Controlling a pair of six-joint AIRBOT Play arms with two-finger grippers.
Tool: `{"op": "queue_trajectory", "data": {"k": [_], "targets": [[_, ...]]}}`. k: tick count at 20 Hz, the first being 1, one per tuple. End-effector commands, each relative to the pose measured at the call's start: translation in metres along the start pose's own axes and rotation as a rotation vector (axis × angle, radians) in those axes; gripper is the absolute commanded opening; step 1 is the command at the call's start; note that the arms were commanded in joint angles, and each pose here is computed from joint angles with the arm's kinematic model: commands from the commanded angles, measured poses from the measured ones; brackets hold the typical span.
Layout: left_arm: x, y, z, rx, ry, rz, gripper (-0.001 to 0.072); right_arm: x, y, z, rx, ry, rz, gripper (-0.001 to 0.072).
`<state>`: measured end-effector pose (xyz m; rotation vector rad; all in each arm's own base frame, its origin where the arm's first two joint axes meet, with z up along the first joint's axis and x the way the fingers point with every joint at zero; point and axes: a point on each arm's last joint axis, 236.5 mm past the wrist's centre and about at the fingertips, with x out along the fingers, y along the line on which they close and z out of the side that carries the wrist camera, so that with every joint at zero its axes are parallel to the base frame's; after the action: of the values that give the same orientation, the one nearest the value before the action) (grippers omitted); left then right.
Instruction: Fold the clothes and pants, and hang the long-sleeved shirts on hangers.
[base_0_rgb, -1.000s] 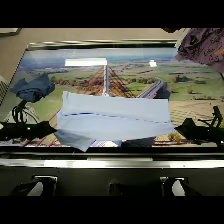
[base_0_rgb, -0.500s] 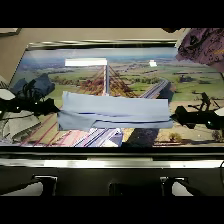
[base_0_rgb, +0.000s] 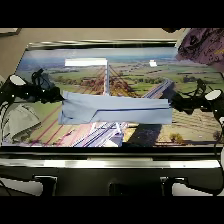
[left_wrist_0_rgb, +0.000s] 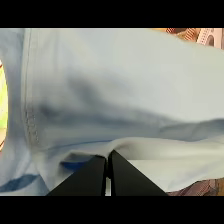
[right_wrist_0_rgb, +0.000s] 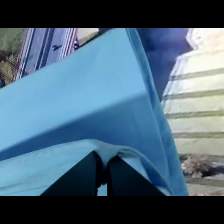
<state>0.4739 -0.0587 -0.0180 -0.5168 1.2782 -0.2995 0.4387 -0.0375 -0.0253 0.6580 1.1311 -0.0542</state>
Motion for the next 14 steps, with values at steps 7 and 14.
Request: {"op": "queue_trajectory", "data": {"k": [7, 14], "targets": [[0.023, 0.010, 0.038, -0.019, -0.018, -0.002, 0.0013, 0.019, -0.009, 0.022, 0.039, -0.026, -0.025, 0.0037], [0.060, 0.013, 0.048, -0.011, -0.001, -0.002, 0.0014, 0.052, -0.012, 0.018, 0.082, -0.003, -0.010, 0.0038]]}}
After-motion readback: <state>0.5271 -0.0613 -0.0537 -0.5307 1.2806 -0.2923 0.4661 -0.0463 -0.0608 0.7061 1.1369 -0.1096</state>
